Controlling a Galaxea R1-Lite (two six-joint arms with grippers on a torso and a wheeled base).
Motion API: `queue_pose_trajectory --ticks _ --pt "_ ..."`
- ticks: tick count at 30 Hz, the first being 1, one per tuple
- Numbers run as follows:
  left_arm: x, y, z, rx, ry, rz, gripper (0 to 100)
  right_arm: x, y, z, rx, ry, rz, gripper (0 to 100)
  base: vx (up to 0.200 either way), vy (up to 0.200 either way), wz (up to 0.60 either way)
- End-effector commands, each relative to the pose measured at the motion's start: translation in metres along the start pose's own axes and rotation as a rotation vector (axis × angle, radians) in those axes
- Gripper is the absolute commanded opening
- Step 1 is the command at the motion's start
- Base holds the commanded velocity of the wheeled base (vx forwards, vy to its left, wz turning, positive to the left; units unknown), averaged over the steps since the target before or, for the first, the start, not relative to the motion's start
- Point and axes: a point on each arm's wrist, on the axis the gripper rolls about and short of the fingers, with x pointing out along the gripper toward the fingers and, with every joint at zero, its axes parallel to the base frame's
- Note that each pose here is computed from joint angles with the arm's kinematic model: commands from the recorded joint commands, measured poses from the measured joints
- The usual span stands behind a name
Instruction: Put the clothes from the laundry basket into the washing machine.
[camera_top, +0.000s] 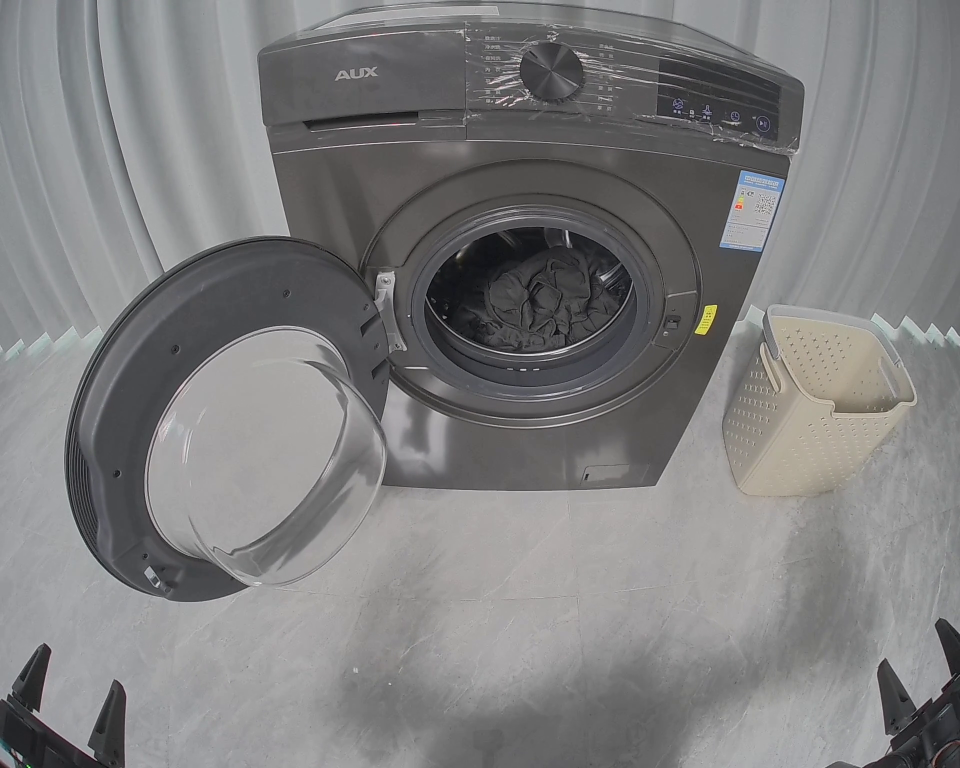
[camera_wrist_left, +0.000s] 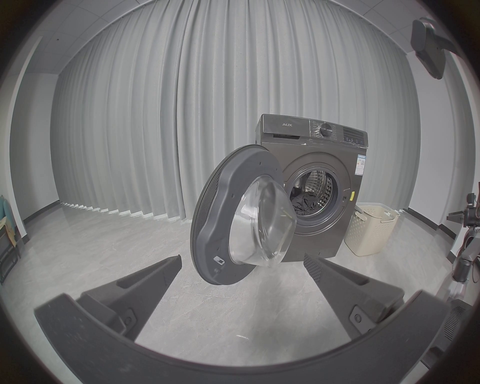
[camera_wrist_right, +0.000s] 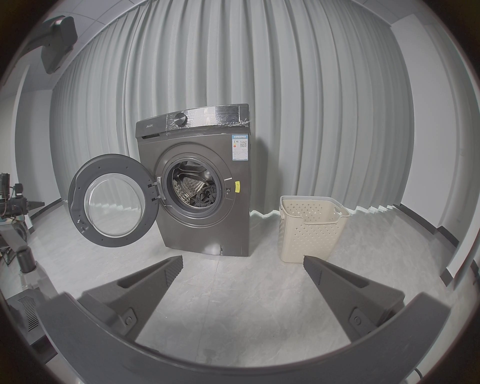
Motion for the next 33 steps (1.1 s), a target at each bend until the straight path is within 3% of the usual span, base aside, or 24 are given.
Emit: queue_pose_trajectory --ticks 1,12,30,33 --pt "0.0001 0.0001 -0.0049 -0.001 0.003 0.0 100 -0.0009 0.0001 -0.001 -0.002 -0.012 0.0 100 -0.2 0.0 0.0" --pt "0.0001 0.0001 -0.0048 -0.001 0.002 -0.001 100 -0.0009 0.0001 -0.001 -0.001 -0.012 0.0 100 -0.036 0.0 0.0" --pt "0.0001 0.0001 -0.0048 0.001 0.002 0.0 100 -0.0009 0.0001 -0.001 -0.001 -0.012 0.0 100 0.0 0.2 0.0" --pt "0.0001 0.0001 -0.0048 0.007 0.002 0.0 100 -0.0009 0.0001 -0.001 -0.001 -0.012 0.0 100 0.0 0.0 0.0"
